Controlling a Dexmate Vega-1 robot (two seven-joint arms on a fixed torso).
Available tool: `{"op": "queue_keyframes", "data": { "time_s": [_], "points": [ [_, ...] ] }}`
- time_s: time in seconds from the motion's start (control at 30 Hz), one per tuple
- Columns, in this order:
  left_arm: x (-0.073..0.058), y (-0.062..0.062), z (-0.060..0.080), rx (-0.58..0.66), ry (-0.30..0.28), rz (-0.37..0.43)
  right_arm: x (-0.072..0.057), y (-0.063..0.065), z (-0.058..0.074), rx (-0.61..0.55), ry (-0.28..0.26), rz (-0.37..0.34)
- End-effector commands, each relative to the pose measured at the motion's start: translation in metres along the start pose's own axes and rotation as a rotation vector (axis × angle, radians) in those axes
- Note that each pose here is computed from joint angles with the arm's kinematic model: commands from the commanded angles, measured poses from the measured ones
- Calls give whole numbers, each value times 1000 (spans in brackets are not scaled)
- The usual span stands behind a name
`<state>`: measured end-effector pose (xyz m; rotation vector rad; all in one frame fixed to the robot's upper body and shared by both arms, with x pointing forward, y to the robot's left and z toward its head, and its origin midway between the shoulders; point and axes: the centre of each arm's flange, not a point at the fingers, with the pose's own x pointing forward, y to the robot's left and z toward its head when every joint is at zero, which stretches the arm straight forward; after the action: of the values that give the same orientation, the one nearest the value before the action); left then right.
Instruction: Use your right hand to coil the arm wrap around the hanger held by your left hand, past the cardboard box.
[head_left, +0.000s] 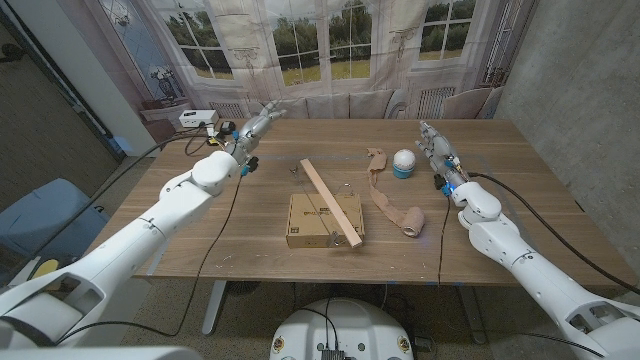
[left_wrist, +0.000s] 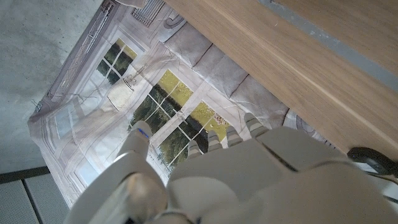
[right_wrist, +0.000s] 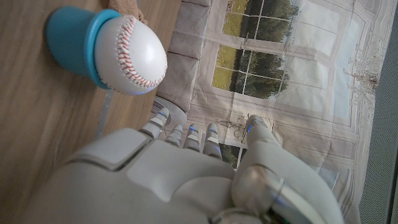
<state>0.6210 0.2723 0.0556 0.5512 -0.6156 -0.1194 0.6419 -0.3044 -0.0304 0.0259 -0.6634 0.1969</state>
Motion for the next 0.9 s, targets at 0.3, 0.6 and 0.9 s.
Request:
{"op": "queue_keyframes", "data": {
  "time_s": [0.3,0.6,0.9],
  "points": [
    [-15,11,39,329,9,-92,-18,10,-3,11,-28,-19],
    [-19,14,55,455,15,-126,-27,13,-3,14,-45,-36],
    [-21,12,73,608,21,-161,-39,14,-2,13,-67,-61]
  ]
}}
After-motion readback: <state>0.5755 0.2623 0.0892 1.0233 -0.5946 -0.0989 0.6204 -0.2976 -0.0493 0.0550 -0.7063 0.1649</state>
